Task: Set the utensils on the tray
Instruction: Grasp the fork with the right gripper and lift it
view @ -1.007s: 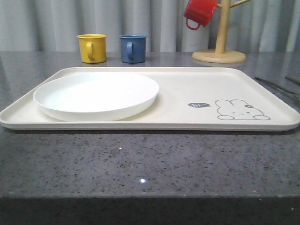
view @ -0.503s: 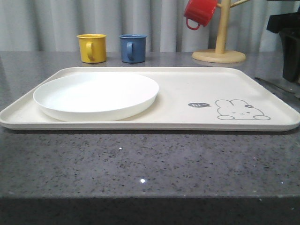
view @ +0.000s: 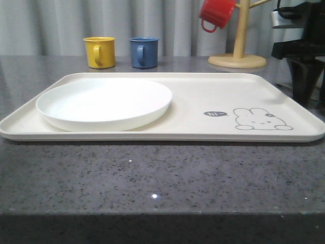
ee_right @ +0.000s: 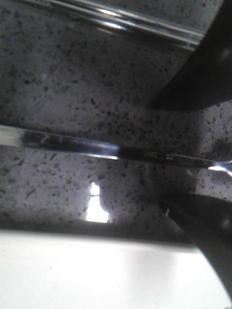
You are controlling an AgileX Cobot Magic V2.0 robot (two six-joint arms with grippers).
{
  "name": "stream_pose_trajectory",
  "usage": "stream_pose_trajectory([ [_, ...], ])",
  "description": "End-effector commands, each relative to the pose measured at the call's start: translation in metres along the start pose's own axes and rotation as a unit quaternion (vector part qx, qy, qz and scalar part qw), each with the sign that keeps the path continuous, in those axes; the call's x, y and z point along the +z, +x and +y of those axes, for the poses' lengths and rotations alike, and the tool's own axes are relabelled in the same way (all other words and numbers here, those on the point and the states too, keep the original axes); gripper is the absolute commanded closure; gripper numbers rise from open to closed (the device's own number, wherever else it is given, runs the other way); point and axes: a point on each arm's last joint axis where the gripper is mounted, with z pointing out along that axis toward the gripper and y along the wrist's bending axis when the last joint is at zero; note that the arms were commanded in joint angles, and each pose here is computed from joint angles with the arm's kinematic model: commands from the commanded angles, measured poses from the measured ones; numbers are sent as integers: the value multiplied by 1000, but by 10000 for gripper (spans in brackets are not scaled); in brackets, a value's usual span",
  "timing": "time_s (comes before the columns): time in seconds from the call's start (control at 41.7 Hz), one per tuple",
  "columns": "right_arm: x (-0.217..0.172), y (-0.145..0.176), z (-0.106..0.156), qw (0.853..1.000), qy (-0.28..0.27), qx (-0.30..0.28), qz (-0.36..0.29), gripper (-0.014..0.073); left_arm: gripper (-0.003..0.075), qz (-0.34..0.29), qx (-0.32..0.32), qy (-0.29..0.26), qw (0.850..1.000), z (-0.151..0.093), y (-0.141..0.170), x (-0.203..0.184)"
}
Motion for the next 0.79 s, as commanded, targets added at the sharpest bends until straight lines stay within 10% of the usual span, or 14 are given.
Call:
stream_pose_trajectory([
  [0.0, -23, -2, -1, 999, 3, -1, -37, 331, 319, -45, -3, 1, 999, 0, -11, -7],
  [0.36, -23, -1, 0, 1000, -1, 3, -29, 601, 319, -45, -3, 1, 999, 0, -11, -7],
  [0.767, -73, 5, 10, 998, -5, -7, -56, 611, 319, -45, -3, 1, 999, 0, -11, -7],
])
